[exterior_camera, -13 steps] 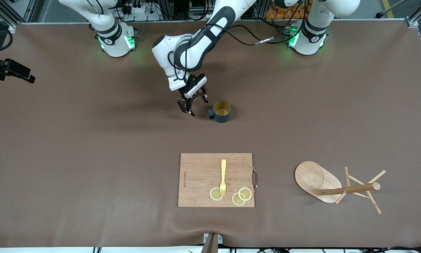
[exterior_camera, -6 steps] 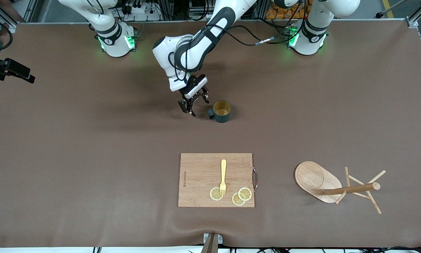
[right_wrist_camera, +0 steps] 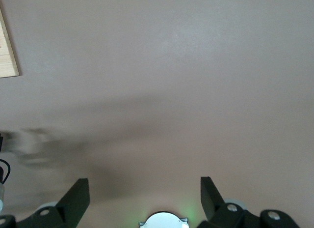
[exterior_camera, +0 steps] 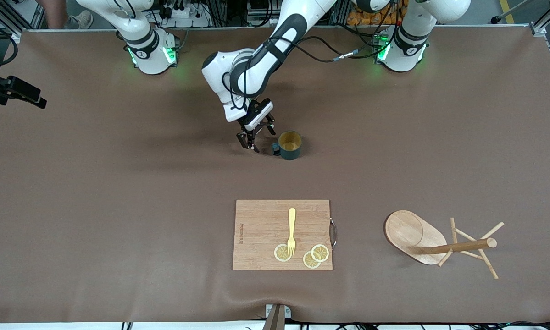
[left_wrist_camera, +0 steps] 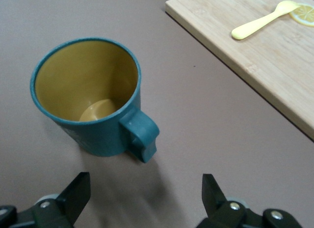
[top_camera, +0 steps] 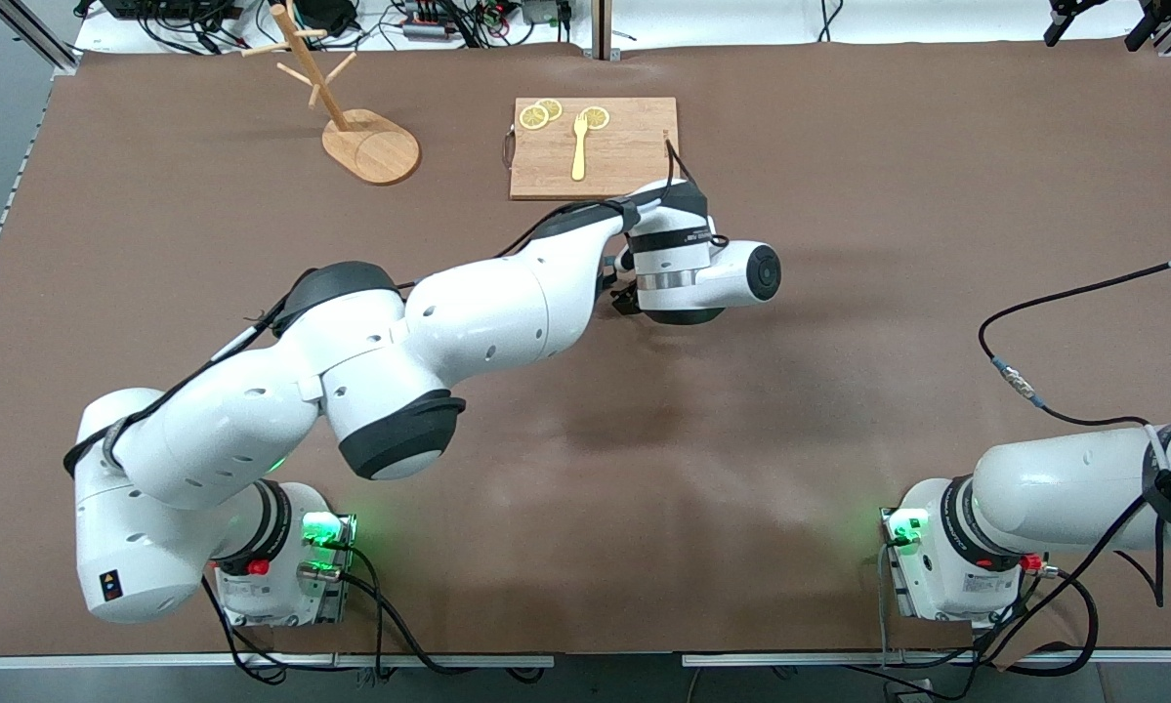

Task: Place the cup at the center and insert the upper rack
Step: 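Close the left gripper on the mug handle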

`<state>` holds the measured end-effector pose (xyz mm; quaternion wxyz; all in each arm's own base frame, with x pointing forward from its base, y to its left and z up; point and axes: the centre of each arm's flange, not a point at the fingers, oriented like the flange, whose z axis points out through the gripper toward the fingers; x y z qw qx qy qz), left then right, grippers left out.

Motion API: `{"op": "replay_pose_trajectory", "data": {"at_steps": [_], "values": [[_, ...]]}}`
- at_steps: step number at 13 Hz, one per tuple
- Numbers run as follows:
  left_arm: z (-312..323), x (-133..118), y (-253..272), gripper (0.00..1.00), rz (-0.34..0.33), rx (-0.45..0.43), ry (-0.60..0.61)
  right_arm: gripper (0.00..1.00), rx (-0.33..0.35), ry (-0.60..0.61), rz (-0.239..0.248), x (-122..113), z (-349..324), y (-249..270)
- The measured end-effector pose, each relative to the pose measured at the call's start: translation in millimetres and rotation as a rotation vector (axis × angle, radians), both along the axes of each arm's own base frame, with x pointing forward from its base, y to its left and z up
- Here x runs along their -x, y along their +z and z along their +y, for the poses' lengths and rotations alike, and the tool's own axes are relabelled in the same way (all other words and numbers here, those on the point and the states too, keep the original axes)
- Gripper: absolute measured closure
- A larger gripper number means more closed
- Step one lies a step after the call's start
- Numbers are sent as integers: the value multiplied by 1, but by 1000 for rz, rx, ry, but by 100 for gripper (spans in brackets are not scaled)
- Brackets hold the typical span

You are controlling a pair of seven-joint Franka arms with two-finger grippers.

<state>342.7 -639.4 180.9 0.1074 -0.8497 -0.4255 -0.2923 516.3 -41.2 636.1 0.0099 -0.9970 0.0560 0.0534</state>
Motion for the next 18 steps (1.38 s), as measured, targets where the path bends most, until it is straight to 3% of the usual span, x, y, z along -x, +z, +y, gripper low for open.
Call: {"op": "replay_pose_trajectory", "data": {"at_steps": [9,13,18], "values": [[11,-1,-30,3,-4,-13,86,0,-1,1,0,0,1,0],[20,-6,-30,5,-6,-56,121,0,-1,1,0,0,1,0],[25,-15,-29,5,-21,-50,160,0,-1,1,0,0,1,0]]}}
